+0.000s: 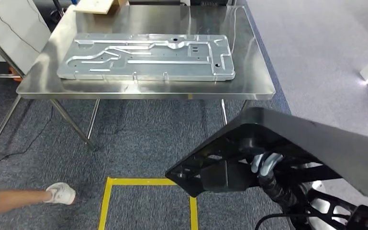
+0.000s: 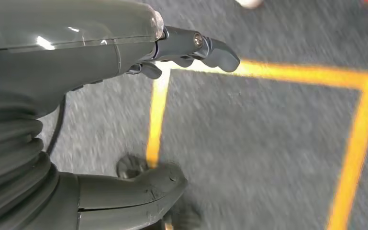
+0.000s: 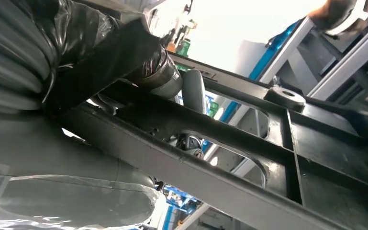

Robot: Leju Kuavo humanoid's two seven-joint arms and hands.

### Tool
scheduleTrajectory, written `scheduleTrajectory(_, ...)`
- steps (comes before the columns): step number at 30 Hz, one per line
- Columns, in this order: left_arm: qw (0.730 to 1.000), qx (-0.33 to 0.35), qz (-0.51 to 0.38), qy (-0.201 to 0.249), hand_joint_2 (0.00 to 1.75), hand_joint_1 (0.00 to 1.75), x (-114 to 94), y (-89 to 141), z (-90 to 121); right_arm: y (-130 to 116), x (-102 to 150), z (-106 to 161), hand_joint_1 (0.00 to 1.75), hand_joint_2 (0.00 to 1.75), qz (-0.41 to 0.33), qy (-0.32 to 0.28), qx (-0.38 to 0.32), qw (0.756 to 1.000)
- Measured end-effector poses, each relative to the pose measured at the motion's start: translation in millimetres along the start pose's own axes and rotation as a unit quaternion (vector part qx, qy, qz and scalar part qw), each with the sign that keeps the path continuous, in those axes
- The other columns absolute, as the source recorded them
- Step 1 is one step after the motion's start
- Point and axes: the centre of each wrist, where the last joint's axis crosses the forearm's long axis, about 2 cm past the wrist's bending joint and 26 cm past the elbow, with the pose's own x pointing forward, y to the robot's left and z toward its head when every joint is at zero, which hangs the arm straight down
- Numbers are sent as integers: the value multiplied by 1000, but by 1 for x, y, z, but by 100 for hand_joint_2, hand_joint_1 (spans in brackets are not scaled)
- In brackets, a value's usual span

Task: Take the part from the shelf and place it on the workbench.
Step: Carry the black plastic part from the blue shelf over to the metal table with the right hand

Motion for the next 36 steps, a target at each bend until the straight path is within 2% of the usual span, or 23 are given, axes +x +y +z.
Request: scheduleTrajectory(36, 1000, 4, 9, -4, 175, 0, 3, 3, -2, 0, -1, -2, 175, 175, 2, 0, 2, 1000)
